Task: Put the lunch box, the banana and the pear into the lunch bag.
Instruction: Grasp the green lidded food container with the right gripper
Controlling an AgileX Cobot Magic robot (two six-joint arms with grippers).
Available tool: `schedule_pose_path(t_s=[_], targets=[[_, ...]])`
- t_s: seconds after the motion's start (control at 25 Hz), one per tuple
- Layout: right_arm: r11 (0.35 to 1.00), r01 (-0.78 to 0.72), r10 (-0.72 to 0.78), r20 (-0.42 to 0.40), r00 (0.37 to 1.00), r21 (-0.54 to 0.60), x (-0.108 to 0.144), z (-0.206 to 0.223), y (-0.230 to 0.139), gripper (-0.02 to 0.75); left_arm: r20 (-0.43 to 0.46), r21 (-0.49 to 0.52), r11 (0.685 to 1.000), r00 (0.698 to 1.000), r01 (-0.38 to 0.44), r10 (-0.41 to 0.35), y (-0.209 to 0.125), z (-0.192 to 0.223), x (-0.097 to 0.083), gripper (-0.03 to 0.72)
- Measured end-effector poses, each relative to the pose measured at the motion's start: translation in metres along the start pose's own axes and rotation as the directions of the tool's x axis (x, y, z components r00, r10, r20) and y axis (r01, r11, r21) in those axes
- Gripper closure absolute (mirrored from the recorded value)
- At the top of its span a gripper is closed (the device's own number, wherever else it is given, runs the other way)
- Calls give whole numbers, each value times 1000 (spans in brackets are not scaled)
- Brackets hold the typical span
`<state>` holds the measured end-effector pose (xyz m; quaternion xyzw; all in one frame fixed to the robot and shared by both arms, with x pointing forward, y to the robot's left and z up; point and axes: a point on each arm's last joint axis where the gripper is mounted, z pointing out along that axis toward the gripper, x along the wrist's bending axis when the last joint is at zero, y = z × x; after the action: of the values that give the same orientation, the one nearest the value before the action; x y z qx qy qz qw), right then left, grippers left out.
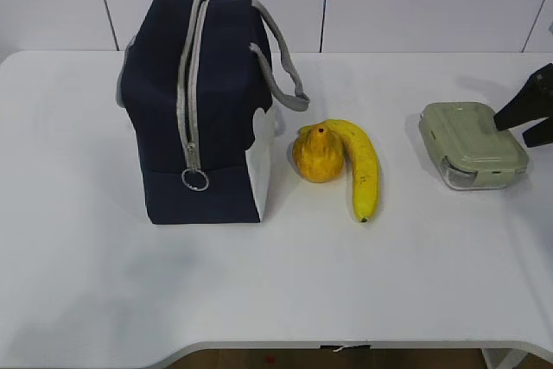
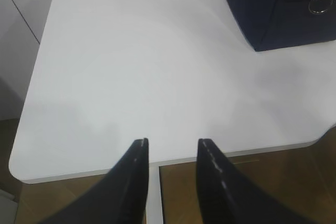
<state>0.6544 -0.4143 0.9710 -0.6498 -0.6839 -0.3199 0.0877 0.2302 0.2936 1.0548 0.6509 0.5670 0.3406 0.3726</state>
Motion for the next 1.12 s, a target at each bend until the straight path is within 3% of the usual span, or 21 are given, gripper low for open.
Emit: schedule_pose_path(t_s=[0.16, 0.76, 1.12], targets=[[999, -6, 4, -55, 998, -39, 1, 4, 4, 148, 0, 0, 1000, 1000, 0, 0, 0, 0, 0, 452], [1000, -19, 17, -92, 996, -22, -18, 29, 4, 162, 0, 0, 1000, 1000, 0, 0, 0, 0, 0, 452], [997, -28, 18, -137, 990, -70, -18, 32, 8, 188, 1, 8, 1000, 1000, 1, -1, 1, 1, 0, 452]])
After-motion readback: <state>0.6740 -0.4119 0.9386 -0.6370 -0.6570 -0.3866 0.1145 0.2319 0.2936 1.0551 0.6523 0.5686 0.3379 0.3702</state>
